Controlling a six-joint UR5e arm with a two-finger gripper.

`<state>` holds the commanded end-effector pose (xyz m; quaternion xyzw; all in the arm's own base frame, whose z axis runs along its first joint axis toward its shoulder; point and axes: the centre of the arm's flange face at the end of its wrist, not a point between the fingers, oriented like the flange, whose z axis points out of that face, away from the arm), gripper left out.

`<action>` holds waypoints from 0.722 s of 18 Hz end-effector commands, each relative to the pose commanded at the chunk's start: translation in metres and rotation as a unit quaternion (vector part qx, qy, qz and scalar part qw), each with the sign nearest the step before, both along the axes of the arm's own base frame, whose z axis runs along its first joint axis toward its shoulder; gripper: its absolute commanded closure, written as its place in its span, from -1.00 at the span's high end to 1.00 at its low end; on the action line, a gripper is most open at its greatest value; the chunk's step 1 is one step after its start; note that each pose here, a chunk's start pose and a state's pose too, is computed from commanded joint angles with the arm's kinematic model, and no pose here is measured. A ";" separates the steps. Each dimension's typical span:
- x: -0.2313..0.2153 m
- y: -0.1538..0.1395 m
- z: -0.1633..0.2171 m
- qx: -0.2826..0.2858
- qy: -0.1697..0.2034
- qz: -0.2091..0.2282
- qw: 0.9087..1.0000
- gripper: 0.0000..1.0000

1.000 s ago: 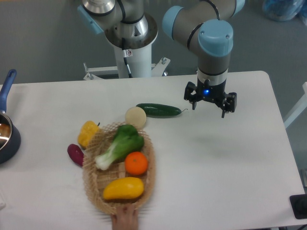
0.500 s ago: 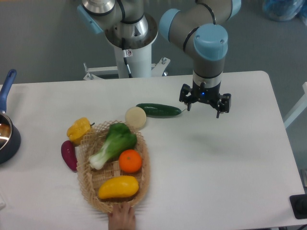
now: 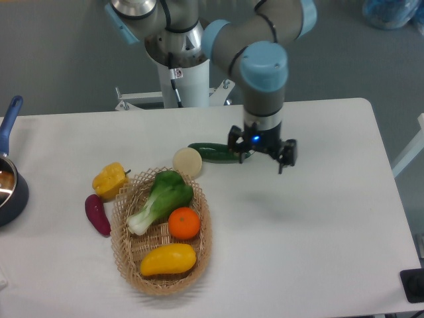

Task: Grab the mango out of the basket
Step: 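Move the open gripper over the basket toward the yellow mango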

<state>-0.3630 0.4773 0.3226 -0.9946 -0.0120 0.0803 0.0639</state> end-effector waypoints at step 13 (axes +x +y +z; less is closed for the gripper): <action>0.064 0.116 -0.040 -0.018 0.008 -0.138 0.990 1.00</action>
